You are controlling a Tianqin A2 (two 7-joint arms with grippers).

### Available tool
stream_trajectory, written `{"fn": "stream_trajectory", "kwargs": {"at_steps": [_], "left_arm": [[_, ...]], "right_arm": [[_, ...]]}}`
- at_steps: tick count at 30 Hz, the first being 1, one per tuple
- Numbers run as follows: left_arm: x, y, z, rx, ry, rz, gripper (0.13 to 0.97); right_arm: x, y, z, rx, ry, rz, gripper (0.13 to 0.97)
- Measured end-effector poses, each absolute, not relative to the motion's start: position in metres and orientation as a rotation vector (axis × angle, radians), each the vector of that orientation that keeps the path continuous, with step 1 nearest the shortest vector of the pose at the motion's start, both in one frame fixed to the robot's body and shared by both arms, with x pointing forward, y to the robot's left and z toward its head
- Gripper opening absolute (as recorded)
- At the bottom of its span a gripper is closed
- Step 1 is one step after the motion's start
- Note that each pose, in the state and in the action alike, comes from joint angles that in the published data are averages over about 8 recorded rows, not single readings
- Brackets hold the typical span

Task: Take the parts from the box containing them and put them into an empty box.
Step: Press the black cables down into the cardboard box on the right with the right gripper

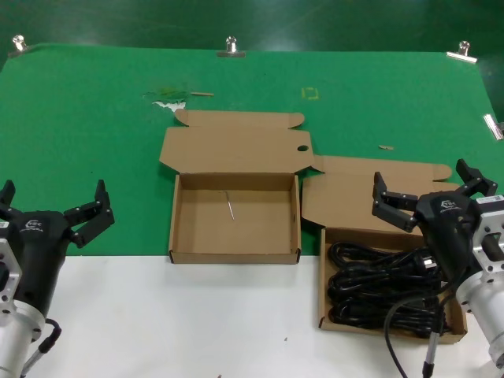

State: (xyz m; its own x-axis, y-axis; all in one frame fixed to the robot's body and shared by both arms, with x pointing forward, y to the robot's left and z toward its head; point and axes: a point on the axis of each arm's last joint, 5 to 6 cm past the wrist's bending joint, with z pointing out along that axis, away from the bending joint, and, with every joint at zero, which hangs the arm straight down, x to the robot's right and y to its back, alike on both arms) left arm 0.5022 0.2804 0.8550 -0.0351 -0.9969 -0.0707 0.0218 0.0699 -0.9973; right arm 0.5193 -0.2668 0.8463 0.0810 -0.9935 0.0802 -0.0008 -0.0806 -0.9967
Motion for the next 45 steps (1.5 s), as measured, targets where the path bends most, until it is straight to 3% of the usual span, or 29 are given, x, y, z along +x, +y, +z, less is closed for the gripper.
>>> {"fn": "stream_trajectory", "kwargs": {"at_steps": [5,14,22,26,34,45], "left_arm": [[0.502,0.280,0.855,-1.125,1.253,-1.193,0.931],[0.502,0.280,0.855,-1.125,1.253,-1.193,0.830],[0.502,0.280,0.855,-1.125,1.253,-1.193,0.663],[0.502,0.280,0.855,-1.125,1.253,-1.193,0.663],[0.502,0.280,0.855,-1.125,1.253,-1.193,0.447],[0.502,0.280,0.855,-1.125,1.253,-1.193,0.270]], "right_arm": [[0.523,-0.264,0.843,-1.324,1.110,-1.201,0.966],[0.533,-0.266,0.838,-1.364,1.098,-1.195,0.966],[0.545,-0.278,0.840,-1.418,1.051,-1.204,0.966],[0.551,-0.284,0.846,-1.457,0.987,-1.199,0.966],[0.570,-0.297,0.866,-1.555,0.826,-1.156,0.966],[0.595,-0.318,0.896,-1.731,0.630,-1.067,0.966]]}}
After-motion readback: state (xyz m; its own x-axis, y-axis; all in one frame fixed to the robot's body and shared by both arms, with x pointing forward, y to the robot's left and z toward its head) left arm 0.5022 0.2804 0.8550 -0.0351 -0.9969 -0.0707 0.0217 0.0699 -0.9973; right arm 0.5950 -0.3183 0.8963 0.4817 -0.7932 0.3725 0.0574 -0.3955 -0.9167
